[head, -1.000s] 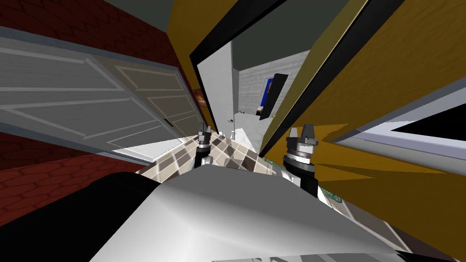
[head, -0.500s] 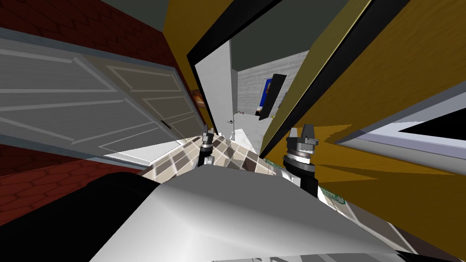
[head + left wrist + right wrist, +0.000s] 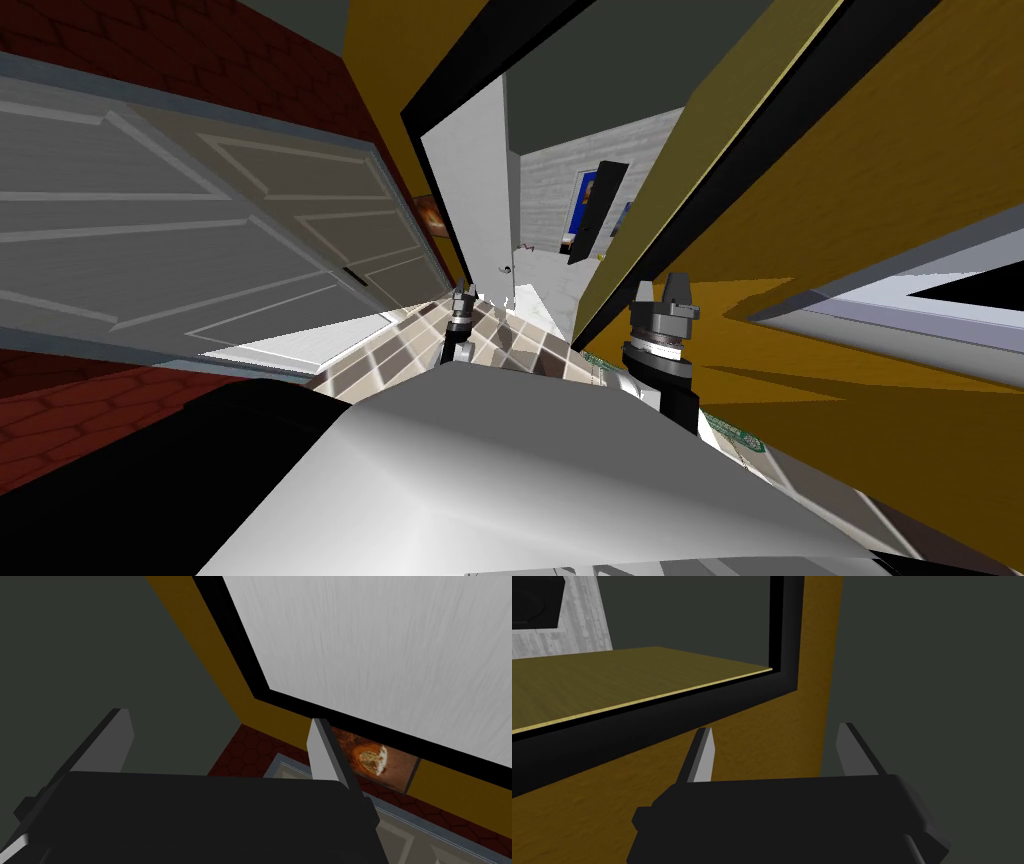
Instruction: Push the door open
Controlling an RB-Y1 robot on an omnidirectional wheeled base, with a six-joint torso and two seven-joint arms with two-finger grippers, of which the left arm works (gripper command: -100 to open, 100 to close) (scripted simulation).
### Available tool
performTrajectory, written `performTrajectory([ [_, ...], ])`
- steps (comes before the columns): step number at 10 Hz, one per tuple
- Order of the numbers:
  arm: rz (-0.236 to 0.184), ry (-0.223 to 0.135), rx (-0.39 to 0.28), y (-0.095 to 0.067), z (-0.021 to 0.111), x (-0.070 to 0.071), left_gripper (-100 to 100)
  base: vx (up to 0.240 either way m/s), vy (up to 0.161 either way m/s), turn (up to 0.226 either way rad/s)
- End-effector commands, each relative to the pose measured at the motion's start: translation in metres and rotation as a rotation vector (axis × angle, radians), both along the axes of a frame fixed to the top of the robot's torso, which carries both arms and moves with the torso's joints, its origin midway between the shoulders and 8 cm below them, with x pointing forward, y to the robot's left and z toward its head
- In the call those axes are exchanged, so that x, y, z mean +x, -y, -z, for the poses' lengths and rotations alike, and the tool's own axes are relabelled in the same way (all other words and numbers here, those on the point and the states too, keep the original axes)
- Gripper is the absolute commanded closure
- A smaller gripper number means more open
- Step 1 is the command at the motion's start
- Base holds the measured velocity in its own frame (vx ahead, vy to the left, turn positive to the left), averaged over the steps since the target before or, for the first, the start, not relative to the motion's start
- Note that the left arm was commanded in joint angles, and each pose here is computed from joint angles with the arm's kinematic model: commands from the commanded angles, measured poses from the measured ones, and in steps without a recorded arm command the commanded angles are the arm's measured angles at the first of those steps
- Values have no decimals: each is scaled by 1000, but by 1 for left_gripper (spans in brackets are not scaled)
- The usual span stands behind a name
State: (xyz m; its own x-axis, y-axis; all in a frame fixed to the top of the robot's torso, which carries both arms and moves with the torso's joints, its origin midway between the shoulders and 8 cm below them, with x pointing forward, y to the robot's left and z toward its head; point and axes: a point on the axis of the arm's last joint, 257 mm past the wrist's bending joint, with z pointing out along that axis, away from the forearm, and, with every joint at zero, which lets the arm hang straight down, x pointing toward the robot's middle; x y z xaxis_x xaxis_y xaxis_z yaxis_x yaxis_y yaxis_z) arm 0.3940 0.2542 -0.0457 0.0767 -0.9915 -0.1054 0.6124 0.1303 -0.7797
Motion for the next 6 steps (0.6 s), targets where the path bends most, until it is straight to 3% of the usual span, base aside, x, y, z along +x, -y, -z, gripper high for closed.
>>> performTrajectory([
  [1,8,-19,-2,1,12,7,-100,45,48,-29],
  [3,16,-33,-4,2,21,12,-100,61,53,-37],
  [6,39,-73,-11,7,45,27,-100,70,48,-46],
])
